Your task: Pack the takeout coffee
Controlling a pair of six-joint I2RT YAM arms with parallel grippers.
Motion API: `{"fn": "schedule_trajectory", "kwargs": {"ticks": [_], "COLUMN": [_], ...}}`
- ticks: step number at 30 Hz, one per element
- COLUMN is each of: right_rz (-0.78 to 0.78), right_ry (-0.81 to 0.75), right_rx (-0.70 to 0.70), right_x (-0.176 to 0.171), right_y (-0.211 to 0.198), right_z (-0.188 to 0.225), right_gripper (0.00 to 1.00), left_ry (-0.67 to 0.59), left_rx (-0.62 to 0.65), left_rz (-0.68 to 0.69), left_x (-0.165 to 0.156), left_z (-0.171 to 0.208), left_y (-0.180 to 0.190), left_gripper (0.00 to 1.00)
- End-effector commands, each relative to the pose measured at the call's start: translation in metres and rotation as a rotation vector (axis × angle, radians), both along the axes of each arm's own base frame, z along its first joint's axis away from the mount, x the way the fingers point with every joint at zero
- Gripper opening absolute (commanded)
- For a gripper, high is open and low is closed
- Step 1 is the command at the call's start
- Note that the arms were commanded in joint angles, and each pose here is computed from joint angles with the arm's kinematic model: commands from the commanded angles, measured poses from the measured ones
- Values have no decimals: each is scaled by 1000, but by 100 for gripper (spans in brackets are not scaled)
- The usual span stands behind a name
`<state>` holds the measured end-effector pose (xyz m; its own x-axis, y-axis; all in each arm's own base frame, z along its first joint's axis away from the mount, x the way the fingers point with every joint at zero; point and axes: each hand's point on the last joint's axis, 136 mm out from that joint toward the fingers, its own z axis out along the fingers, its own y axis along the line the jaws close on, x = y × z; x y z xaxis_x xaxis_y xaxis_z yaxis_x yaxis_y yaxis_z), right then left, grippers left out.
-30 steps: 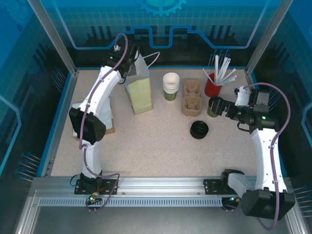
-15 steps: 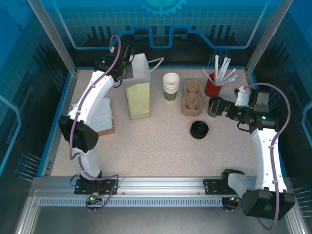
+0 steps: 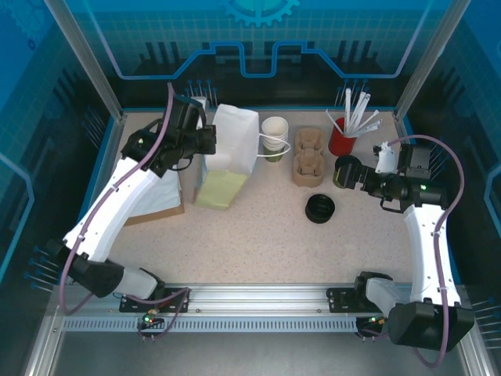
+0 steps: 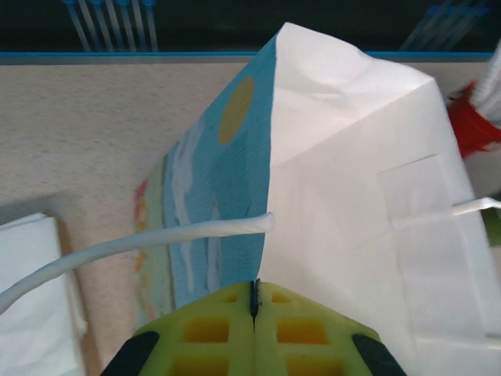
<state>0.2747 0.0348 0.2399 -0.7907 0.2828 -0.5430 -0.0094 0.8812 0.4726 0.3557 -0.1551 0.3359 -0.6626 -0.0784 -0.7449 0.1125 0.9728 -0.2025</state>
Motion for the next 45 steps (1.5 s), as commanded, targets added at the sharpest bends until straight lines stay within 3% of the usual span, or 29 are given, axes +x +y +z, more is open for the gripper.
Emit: {"fn": "schedule_trajectory", "kwargs": {"ticks": [1, 13, 26, 34, 45], "right_rz": [30, 69, 92, 96, 102], "right_ry": [12, 63, 127, 157, 178], "right_rx": [10, -2, -38, -65, -91], "right_x": [-3, 4, 9, 10, 14], "right_y": [6, 18, 24, 22, 20], "right_z": [5, -8, -24, -29, -31], "right_gripper": [100, 99, 95, 96, 95], "left_ry": [-27, 60, 91, 76, 40], "left_rx": [-122, -278, -334, -316, -307], "left_rz": [-54, -24, 86, 94, 110], "left_x": [-14, -28, -32, -36, -45], "left_z": [8, -33, -53, -41, -24], "left_y": [-23, -37, -26, -19, -8], "left_gripper": [0, 0, 1, 35, 57]}}
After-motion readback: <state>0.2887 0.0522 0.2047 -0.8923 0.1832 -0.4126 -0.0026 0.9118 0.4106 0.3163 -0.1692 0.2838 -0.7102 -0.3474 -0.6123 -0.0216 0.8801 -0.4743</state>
